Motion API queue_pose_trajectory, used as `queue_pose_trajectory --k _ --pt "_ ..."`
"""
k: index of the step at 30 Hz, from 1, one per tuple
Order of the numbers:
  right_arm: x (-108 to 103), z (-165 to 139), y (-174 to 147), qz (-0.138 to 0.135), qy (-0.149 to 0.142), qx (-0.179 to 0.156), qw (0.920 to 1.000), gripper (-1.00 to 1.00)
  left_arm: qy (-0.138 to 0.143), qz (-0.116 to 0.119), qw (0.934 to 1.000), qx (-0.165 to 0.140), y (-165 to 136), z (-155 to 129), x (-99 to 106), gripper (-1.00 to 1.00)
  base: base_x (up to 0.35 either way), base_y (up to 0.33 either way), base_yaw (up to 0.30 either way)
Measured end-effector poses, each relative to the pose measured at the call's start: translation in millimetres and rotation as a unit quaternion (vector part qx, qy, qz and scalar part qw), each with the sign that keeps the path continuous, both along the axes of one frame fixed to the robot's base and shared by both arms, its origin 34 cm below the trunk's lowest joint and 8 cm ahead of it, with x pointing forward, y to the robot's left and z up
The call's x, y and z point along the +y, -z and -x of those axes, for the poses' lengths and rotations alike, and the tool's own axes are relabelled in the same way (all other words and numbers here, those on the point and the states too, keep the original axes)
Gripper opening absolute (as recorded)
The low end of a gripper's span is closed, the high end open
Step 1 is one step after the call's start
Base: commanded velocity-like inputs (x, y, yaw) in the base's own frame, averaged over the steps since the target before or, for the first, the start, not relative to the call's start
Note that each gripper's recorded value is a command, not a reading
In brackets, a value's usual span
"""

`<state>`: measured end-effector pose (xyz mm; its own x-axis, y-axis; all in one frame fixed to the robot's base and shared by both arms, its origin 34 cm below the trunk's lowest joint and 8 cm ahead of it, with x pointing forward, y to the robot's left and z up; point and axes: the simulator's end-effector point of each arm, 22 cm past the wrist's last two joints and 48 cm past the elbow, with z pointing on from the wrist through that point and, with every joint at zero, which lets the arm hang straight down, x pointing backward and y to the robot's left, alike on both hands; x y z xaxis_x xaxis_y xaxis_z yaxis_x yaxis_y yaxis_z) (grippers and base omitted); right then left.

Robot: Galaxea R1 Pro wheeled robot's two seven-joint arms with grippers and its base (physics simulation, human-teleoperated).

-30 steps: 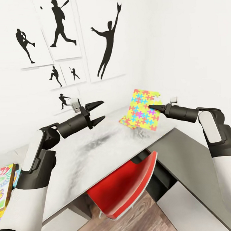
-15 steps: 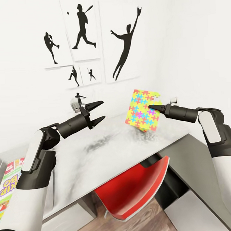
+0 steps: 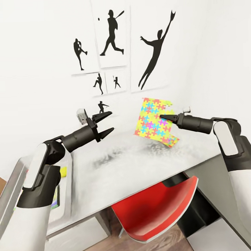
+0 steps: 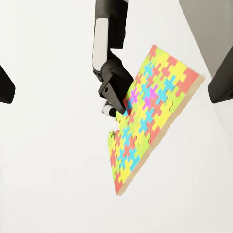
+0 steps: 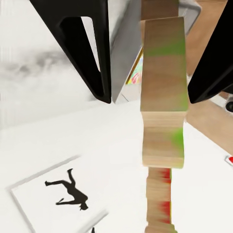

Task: Put all the toys in the child's room - the three board games (two on the bed and one on the table), the two jigsaw puzzles on the table, and the tennis ball on the table - inside the toy box on the table in the child's room.

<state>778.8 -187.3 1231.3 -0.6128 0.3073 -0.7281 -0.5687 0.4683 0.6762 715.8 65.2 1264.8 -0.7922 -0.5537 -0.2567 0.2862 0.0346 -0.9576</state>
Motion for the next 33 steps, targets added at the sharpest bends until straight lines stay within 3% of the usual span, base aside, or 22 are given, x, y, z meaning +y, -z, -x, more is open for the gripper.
queue_pose_trajectory --k 14,26,33 --pt "12.1 6.7 -2.4 -0.007 -0.008 0.0 0.9999 -1.0 0.0 0.0 1.0 -0.008 -8.8 4.2 0.6 1.0 -0.015 0.042 0.231" --pt "47.1 19.3 10.8 0.009 -0.043 0.013 0.999 -1.0 -0.001 -0.001 0.9999 -0.014 -15.9 7.5 1.2 1.0 -0.072 0.263 0.234" --pt "53.5 18.3 21.9 0.019 -0.04 0.029 0.9986 -1.0 -0.001 -0.001 0.9998 -0.017 -20.1 9.6 1.3 1.0 -0.075 0.312 0.24"
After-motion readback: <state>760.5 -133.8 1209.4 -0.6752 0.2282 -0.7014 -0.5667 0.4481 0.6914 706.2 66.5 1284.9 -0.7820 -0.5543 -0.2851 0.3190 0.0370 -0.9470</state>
